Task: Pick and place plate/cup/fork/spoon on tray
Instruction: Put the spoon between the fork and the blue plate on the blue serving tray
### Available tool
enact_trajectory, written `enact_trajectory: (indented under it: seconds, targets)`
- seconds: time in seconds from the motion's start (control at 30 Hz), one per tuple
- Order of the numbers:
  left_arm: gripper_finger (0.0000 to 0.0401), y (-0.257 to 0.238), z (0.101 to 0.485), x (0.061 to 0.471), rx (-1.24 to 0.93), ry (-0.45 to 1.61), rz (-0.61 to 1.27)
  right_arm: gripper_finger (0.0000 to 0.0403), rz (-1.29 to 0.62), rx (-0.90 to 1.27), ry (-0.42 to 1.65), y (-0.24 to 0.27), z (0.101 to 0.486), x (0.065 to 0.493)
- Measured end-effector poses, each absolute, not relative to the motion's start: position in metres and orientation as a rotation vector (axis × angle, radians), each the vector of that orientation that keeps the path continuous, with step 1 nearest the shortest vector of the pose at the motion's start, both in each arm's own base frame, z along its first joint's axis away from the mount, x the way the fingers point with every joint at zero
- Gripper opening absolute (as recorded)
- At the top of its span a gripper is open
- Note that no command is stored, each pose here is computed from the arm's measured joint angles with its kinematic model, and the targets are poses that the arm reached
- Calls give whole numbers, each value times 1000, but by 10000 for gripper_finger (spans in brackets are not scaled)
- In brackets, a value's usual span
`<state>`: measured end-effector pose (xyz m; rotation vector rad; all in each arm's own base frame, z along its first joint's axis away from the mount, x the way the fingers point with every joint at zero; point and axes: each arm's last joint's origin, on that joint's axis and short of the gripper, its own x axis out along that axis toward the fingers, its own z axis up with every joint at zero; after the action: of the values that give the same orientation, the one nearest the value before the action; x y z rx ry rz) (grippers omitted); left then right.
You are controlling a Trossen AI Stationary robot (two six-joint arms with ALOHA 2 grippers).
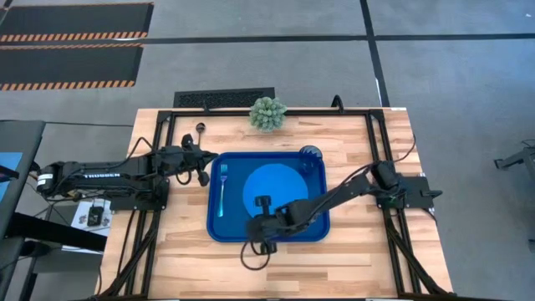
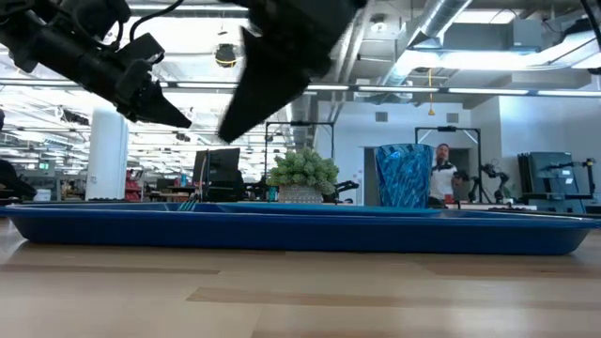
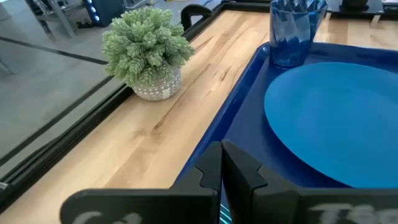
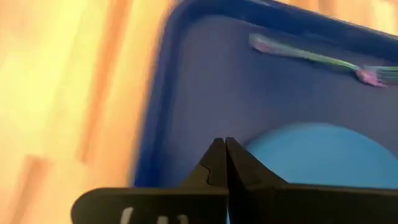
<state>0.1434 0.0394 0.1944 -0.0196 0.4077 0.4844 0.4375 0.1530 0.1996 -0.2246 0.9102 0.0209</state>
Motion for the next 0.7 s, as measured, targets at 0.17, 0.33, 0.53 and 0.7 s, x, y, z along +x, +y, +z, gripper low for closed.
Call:
enact_trajectory:
  seconds: [0.17, 0.33, 0.53, 0.7]
  targets:
    - [0, 41, 194, 142, -76, 428, 525, 3, 4, -209, 834, 141, 208, 417]
    - [0, 47, 201, 136, -153, 503, 653, 3, -7, -174, 695, 127, 230, 381]
    - [4, 57, 201, 126, -249, 642, 781, 4, -47, -191, 609, 110, 249, 336]
    - [34, 74, 196, 128, -335, 747, 891, 3, -81, -258, 584, 96, 259, 305]
